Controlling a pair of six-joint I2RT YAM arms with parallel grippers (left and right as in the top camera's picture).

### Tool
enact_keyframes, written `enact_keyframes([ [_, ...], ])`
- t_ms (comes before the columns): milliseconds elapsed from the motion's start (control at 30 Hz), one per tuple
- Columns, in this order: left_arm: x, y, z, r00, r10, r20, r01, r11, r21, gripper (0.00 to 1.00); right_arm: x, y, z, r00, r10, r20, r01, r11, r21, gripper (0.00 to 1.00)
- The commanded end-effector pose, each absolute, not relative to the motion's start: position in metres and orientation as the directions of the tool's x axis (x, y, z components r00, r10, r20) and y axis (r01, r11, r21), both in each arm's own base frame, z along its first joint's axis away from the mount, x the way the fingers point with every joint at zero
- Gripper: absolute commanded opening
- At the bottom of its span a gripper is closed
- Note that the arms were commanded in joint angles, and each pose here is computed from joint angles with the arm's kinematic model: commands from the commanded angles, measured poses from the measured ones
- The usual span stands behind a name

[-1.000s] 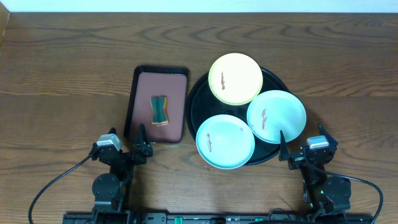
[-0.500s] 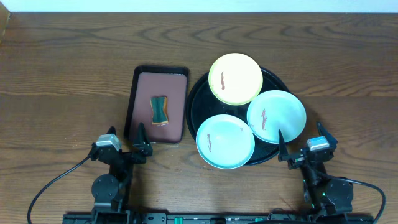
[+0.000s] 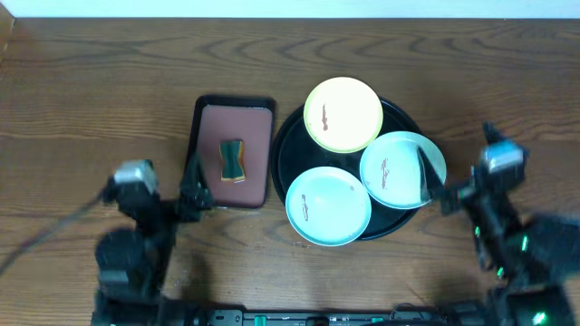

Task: Clean dirty plates on tray and stack at the side
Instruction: 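Lower the left gripper onto the green-yellow sponge in the tray, then grasp the sponge with the left gripper and lift it from the water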

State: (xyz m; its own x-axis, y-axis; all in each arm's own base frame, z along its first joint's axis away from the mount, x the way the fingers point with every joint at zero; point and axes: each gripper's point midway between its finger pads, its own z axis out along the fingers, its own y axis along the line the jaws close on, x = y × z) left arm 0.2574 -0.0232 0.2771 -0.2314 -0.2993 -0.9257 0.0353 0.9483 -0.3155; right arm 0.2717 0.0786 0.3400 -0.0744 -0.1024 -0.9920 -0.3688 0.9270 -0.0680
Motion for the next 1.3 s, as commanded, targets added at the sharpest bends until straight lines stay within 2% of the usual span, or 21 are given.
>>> enact_keyframes([
  [0, 0.275, -0.055, 0.302, -0.401, -0.261, -0.878, 0.158, 0.925, -0.347, 0.9, 0.294, 0.106, 0.354, -0.213, -0.108, -0.971, -0.503, 0.864, 0.014, 0.99],
  [133, 0.294, -0.065, 0.295, -0.631, -0.243, -0.737, 0.107, 0.913, -0.393, 0.9, 0.322, 0.111, 0.335, -0.418, -0.242, -0.876, -0.538, 0.843, 0.024, 0.99],
  [233, 0.309, -0.066, 0.281, -0.736, -0.232, -0.637, 0.051, 0.918, -0.392, 0.9, 0.338, 0.115, 0.331, -0.488, -0.276, -0.828, -0.55, 0.834, 0.046, 0.99],
  [400, 0.322, -0.073, 0.252, -0.818, -0.245, -0.521, 0.002, 0.904, -0.428, 0.91, 0.34, 0.129, 0.323, -0.595, -0.182, -0.783, -0.535, 0.817, 0.217, 0.99],
  [500, 0.326, -0.076, 0.236, -0.848, -0.24, -0.473, -0.013, 0.901, -0.434, 0.9, 0.339, 0.129, 0.318, -0.623, -0.166, -0.764, -0.516, 0.821, 0.243, 0.99],
  [567, 0.33, -0.069, 0.218, -0.863, -0.243, -0.444, -0.056, 0.917, -0.395, 0.83, 0.338, 0.128, 0.314, -0.635, -0.168, -0.754, -0.512, 0.822, 0.248, 0.99],
  [633, 0.332, -0.061, 0.192, -0.888, -0.246, -0.389, -0.105, 0.931, -0.349, 0.82, 0.339, 0.124, 0.31, -0.649, -0.167, -0.742, -0.487, 0.84, 0.237, 0.99],
  [767, 0.33, -0.067, 0.142, -0.946, -0.223, -0.234, -0.144, 0.94, -0.311, 0.77, 0.35, 0.105, 0.286, -0.749, -0.056, -0.661, -0.305, 0.914, 0.268, 0.99],
  [900, 0.331, -0.069, 0.093, -0.972, -0.203, -0.118, -0.174, 0.96, -0.219, 0.72, 0.342, 0.12, 0.276, -0.815, -0.002, -0.58, -0.28, 0.877, 0.391, 0.99],
  [1067, 0.336, -0.048, 0.042, -0.97, -0.239, -0.051, -0.237, 0.97, -0.047, 0.55, 0.348, 0.108, 0.267, -0.82, 0.007, -0.572, -0.228, 0.913, 0.339, 0.96],
  [1133, 0.34, -0.05, 0.026, -0.966, -0.255, -0.033, -0.254, 0.966, -0.051, 0.51, 0.346, 0.099, 0.256, -0.847, 0.022, -0.531, -0.173, 0.933, 0.315, 0.88],
  [1200, 0.343, -0.055, 0.016, -0.967, -0.254, -0.016, -0.253, 0.965, -0.071, 0.4, 0.343, 0.098, 0.243, -0.874, 0.018, -0.486, -0.153, 0.938, 0.31, 0.85],
  [1267, 0.343, -0.058, 0.008, -0.968, -0.253, 0.001, -0.252, 0.964, -0.08, 0.33, 0.343, 0.097, 0.231, -0.896, 0.016, -0.444, -0.137, 0.941, 0.309, 0.78],
])
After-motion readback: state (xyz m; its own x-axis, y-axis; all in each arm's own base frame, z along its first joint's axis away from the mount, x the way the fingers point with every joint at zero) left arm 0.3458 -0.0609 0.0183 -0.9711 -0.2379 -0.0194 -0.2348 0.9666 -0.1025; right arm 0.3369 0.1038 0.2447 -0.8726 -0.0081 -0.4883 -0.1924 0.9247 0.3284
